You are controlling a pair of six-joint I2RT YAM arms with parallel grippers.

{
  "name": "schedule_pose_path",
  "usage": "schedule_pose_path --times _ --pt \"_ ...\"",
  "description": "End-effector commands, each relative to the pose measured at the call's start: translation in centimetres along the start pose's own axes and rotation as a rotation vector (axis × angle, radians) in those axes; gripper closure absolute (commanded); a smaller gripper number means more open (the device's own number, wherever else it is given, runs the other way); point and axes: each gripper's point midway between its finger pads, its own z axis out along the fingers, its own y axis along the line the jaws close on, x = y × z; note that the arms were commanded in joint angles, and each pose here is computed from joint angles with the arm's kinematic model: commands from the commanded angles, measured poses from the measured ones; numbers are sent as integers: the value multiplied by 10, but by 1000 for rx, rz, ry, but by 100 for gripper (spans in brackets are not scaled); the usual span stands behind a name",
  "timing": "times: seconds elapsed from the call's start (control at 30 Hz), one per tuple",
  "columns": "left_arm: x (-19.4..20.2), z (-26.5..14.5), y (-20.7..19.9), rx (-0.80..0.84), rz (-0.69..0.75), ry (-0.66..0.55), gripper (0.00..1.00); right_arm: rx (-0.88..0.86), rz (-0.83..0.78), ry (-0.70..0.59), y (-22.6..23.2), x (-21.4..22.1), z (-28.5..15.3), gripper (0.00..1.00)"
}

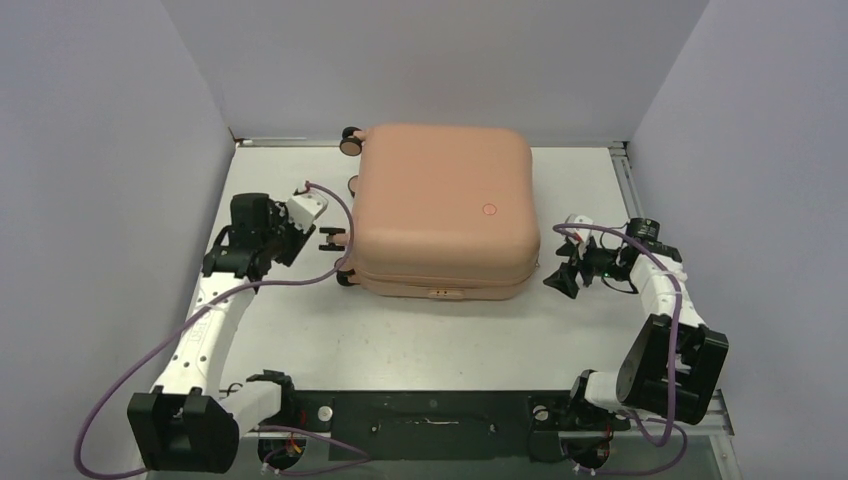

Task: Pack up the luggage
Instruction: Zip the luggage at the center of the board.

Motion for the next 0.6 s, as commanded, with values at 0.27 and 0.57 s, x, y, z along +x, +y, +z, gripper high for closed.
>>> schedule_pose_path --times 0.27,0.57 --pt "-70 -64 -58 330 130 -348 35 -103 -51 -169 7 -23 16 27" --pt "-74 -35 -83 355 214 -299 35 -193 -55 -176 18 -25 37 37"
